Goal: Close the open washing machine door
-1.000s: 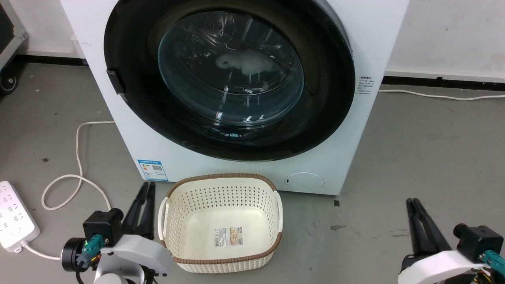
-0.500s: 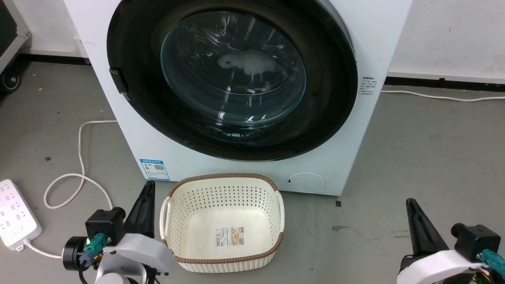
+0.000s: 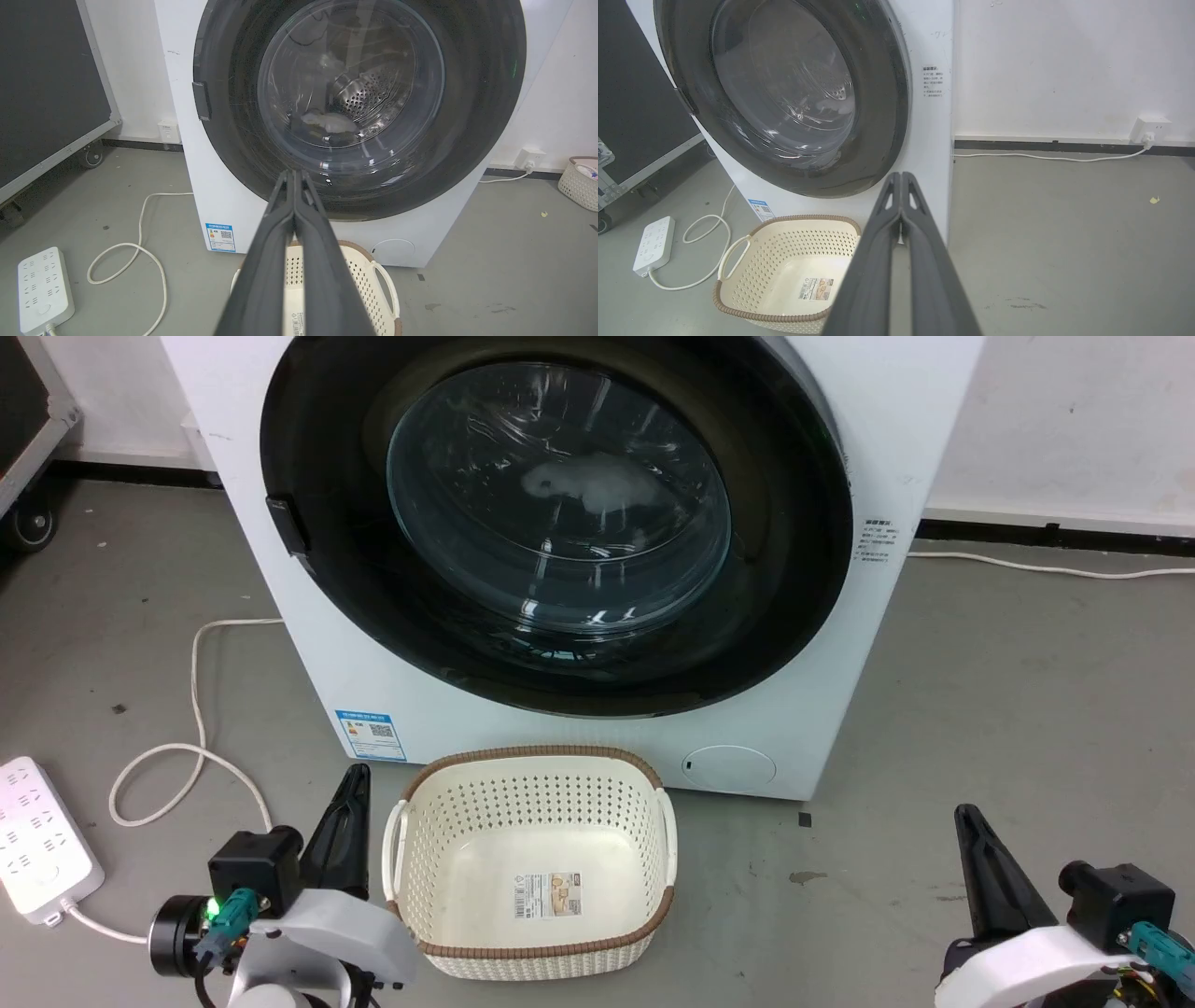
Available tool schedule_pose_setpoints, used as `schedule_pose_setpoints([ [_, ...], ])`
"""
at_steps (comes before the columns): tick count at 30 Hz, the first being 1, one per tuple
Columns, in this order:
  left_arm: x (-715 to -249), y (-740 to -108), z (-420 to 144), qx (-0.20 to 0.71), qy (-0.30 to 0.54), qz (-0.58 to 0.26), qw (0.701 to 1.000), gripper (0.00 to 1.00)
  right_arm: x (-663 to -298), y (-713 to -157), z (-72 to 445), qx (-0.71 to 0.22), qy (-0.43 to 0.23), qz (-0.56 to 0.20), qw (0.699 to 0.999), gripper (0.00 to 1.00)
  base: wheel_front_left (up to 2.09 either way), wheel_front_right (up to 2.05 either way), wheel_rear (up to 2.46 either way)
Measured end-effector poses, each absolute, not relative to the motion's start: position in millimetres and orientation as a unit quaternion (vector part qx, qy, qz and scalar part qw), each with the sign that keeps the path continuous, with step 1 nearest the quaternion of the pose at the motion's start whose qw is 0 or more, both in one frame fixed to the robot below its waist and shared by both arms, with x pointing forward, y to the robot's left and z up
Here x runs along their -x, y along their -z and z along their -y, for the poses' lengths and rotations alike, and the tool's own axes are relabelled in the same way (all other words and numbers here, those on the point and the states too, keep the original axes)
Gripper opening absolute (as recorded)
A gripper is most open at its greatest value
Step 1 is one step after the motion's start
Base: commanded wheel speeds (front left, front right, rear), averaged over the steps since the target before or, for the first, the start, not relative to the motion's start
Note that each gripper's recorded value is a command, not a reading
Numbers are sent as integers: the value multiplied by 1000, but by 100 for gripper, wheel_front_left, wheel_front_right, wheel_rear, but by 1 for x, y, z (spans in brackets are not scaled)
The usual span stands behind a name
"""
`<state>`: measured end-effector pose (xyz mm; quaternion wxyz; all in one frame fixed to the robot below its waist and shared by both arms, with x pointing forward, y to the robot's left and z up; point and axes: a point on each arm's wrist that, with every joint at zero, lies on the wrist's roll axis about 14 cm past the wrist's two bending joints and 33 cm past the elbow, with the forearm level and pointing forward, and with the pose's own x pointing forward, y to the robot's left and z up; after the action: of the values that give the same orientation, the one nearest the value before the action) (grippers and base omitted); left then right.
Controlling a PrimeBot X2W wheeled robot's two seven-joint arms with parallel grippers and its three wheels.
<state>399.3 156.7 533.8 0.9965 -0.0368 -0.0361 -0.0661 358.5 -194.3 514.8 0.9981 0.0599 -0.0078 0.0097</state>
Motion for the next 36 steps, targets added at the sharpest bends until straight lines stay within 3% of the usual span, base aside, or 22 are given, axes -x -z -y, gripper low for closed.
schedule_pose_setpoints([
  [36,-391,-535,-162,15,46,31,998,0,-363,-517,181,-29,-32,-1,999,0,0,0,0],
])
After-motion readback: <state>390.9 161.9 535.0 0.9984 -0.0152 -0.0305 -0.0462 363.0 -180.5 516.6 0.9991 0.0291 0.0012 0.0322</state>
